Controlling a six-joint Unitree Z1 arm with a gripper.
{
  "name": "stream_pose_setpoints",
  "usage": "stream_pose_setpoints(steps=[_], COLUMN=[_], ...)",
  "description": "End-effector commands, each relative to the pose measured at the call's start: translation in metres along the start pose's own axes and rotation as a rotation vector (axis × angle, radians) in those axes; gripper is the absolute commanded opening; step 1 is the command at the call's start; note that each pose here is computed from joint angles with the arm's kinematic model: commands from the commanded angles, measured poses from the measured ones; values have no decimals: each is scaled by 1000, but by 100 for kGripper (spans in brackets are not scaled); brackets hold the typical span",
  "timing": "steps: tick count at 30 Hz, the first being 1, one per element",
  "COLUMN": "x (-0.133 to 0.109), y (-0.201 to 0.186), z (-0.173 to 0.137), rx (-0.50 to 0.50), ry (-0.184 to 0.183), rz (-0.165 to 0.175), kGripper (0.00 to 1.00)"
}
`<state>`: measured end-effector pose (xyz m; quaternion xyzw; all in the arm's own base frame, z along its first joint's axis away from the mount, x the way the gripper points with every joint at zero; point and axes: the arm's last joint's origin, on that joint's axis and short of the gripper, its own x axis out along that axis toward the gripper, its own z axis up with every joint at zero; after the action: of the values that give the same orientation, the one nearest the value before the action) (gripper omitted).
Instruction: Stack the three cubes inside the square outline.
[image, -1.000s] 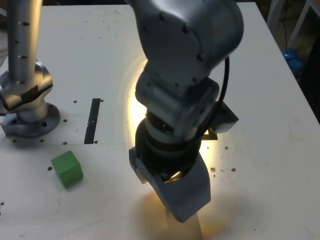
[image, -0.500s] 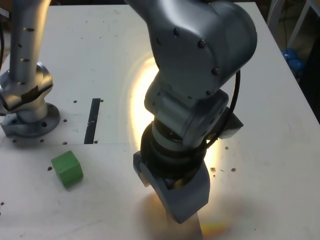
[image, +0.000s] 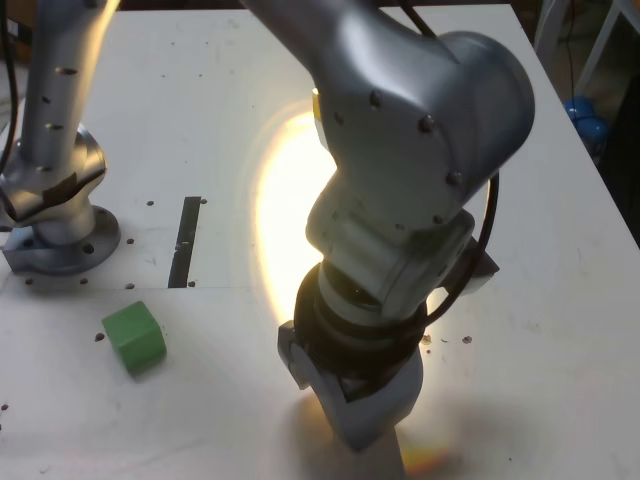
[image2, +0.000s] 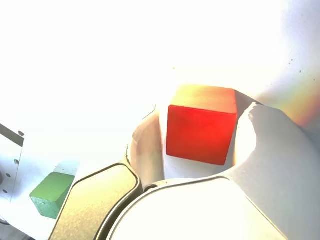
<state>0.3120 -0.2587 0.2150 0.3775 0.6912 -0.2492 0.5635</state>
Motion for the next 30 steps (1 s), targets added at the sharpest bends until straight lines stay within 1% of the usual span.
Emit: stream_pose_setpoints(steps=[1, 4, 9, 13, 16, 20, 24, 26, 30], x=[0, 1, -1, -9, -19, -33, -36, -34, -26], y=[-1, -1, -1, -1, 4, 23, 49, 66, 100], z=[1, 0, -4, -11, -21, -44, -67, -77, -98], rx=[0, 0, -1, -23, -76, -191, -298, -356, -481], ry=[6, 12, 23, 18, 5, -7, -6, -5, -2], rz=[1, 1, -1, 3, 4, -6, -34, -63, -130], kGripper=[37, 33, 33, 33, 33, 33, 33, 33, 33])
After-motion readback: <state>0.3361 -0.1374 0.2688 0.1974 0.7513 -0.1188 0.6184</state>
